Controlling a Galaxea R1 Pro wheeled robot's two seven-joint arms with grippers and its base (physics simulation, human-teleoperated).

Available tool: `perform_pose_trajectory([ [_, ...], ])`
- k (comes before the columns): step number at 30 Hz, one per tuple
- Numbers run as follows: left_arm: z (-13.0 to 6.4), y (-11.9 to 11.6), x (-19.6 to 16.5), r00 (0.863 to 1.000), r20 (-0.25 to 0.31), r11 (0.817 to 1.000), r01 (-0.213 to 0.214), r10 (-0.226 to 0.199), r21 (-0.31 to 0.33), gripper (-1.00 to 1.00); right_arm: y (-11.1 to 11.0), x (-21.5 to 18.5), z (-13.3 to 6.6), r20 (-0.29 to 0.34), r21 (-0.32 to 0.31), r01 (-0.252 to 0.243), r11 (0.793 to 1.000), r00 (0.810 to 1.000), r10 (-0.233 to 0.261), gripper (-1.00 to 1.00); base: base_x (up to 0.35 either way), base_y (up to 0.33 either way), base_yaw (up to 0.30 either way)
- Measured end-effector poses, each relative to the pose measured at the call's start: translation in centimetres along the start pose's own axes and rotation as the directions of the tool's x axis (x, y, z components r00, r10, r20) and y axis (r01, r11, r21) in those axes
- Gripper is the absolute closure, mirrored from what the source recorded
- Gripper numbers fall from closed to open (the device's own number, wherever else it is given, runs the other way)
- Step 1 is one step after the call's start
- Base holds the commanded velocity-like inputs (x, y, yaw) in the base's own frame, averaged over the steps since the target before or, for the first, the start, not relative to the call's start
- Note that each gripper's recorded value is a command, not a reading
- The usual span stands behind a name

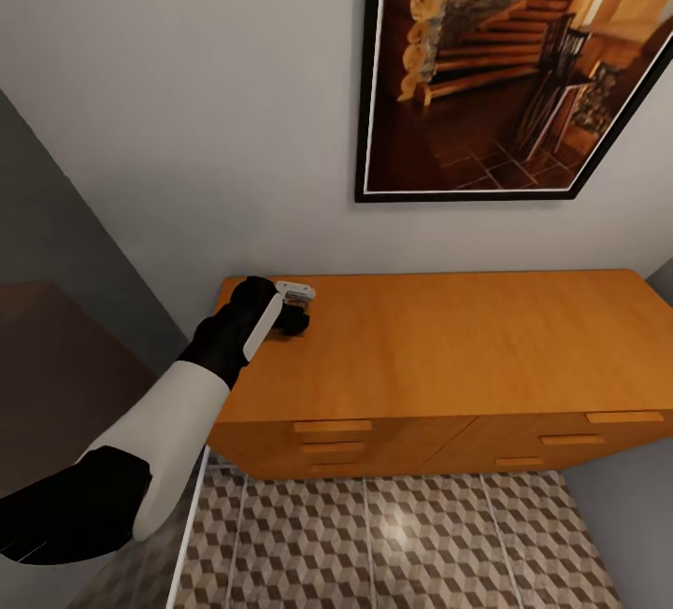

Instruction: Take the four mousetraps from the cabinet in the bathroom and place them on the bathroom floor. Make sure all four end up on the same floor surface, and ensure that at least two of them are either under or directly next to the same bathroom sink.

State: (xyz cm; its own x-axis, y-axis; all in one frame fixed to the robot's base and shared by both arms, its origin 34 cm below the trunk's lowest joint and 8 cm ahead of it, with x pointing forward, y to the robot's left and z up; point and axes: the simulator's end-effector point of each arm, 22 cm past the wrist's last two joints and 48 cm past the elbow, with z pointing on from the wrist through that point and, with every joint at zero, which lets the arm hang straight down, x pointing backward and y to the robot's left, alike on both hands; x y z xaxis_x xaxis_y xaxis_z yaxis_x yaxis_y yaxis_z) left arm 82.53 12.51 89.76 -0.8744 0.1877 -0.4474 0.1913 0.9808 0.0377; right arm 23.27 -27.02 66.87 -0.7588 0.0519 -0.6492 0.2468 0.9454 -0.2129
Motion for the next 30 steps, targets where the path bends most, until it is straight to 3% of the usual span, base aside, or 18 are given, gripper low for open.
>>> perform_pose_trajectory([
  [30, 0.02, -0.2, 0.03, 1.0, -0.001, 1.0, 0.002, -0.002, 0.008, 1.0, 0.02, -0.01, 0.0, 0.0, 0.0, -0.001, 1.0, 1.0, 0.001, 1.0, 0.0, 0.0, 0.0],
])
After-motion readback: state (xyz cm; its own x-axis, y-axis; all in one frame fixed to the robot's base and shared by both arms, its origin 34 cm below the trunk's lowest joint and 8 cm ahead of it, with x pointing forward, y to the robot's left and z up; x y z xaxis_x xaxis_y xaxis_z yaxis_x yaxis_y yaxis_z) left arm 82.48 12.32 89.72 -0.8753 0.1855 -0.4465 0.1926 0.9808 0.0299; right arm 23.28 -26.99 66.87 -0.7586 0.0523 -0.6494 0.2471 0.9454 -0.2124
